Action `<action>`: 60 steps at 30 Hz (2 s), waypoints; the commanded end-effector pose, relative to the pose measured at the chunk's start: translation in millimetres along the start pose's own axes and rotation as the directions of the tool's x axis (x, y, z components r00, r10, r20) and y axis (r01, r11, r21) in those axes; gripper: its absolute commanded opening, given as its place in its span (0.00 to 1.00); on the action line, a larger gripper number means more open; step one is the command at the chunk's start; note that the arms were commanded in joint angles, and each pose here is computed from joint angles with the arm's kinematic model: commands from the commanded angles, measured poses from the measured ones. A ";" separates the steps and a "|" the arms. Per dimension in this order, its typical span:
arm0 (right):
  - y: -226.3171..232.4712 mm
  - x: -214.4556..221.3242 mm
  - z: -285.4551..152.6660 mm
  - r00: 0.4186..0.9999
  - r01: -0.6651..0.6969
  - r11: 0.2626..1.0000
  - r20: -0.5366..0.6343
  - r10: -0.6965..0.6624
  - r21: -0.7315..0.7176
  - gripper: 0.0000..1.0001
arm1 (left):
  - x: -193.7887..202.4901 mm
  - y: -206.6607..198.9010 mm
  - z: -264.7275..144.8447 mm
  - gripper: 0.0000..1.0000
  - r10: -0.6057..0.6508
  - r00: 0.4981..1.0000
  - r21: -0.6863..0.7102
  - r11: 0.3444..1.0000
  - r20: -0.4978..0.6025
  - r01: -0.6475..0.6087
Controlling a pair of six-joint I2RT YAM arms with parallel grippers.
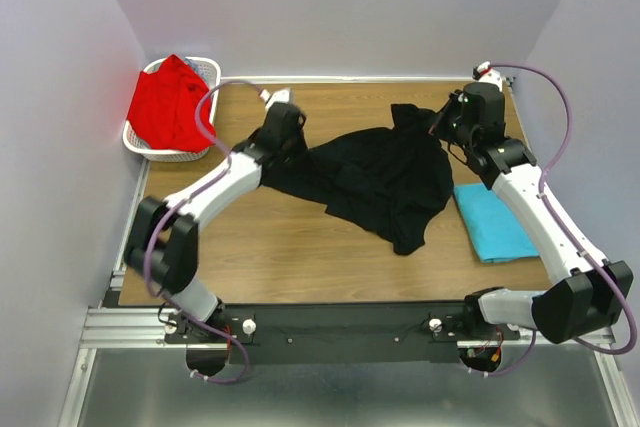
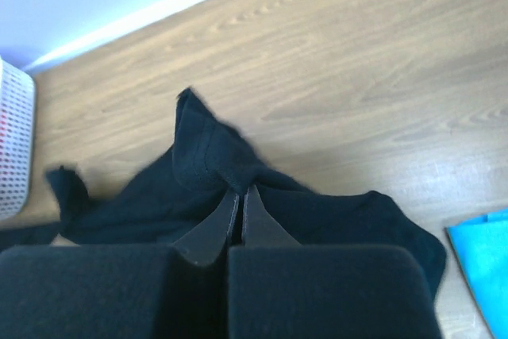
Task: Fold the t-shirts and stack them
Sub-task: Flatten the tshirt out
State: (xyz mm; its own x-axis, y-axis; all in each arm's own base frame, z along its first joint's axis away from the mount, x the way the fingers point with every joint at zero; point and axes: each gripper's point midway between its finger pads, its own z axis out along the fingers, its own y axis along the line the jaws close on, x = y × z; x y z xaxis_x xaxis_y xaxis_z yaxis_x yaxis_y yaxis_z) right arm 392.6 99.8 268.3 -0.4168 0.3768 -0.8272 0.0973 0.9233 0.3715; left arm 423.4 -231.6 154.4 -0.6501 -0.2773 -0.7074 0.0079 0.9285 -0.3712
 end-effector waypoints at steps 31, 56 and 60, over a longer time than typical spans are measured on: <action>-4.2 -3.6 -106.7 0.989 -0.045 0.987 0.131 0.065 -0.154 0.00 | 81.7 40.8 -80.7 0.45 -0.161 0.987 -0.072 0.985 -0.019 0.159; 31.8 -97.2 -89.2 0.968 -0.050 0.992 0.241 0.076 -0.113 0.00 | 144.0 88.8 -23.7 0.11 -0.248 0.956 -0.120 0.965 -0.157 0.231; 50.4 -104.4 -81.0 0.972 -0.050 0.984 0.219 0.088 -0.171 0.00 | 116.5 84.9 -22.9 0.08 -0.262 0.958 -0.083 0.964 -0.120 0.253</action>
State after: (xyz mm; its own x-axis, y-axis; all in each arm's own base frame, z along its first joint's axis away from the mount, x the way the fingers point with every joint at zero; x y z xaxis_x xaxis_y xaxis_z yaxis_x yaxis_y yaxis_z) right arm 362.7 83.6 374.3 -0.2336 0.4352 -0.8695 0.0637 0.8992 0.4329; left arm 308.3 -177.6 29.2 -0.7508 -0.4689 -0.4651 -0.2632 0.8583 -0.4405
